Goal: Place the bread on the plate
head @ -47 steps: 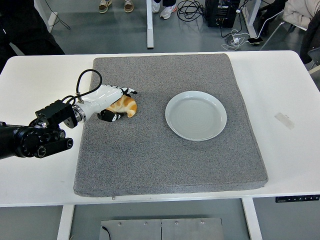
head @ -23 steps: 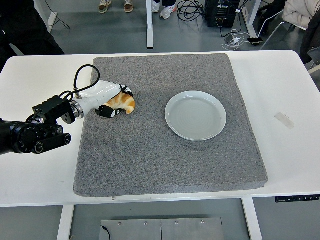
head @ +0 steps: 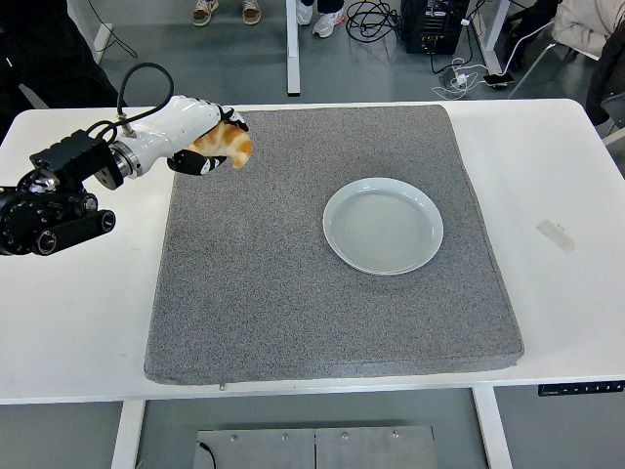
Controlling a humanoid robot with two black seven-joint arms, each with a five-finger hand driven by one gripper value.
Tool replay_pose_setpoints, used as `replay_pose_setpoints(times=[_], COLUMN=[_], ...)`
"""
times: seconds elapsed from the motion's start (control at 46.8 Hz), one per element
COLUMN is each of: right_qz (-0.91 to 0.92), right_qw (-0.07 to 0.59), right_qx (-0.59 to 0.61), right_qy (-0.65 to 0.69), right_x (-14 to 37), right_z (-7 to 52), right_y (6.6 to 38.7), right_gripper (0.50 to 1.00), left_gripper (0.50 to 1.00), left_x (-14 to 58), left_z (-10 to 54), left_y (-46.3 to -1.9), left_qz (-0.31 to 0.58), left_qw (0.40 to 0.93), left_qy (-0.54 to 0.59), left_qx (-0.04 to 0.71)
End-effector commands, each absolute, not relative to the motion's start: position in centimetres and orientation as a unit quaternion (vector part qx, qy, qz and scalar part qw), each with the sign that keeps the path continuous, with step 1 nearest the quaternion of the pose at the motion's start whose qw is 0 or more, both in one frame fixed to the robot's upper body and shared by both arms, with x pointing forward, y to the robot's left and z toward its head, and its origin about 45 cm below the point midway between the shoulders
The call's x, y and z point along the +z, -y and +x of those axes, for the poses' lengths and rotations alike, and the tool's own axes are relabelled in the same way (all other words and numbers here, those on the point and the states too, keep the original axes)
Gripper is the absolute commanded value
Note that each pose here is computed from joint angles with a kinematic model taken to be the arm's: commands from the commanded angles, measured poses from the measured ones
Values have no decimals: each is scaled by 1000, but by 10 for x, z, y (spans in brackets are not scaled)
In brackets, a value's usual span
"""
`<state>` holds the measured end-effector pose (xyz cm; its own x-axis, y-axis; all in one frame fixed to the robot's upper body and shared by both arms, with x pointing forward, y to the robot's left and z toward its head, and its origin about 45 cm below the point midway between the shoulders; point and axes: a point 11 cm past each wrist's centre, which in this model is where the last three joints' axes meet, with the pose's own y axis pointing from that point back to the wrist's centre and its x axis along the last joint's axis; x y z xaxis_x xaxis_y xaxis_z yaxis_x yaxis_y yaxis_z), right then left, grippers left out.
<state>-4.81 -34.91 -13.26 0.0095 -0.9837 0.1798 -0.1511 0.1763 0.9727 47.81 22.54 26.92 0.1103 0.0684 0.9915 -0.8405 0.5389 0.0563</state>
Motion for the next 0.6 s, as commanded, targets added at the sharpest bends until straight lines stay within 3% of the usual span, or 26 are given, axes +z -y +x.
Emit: replay_pose_setpoints(times=[0.0, 0.577], right_qz=[495, 495], right_qw=[510, 509], right_qx=[-408, -409], right_qy=[573, 573], right_x=[-133, -133], right_z=[-48, -48], right_y=[349, 349], right_gripper=[1000, 1000], left_gripper=[500, 500], left_x=[281, 338], left_z=[481, 491], left_y=[-226, -195], left_qz=[333, 284], left_qw=[659, 642], left_qy=[581, 625], left_qx=[344, 342])
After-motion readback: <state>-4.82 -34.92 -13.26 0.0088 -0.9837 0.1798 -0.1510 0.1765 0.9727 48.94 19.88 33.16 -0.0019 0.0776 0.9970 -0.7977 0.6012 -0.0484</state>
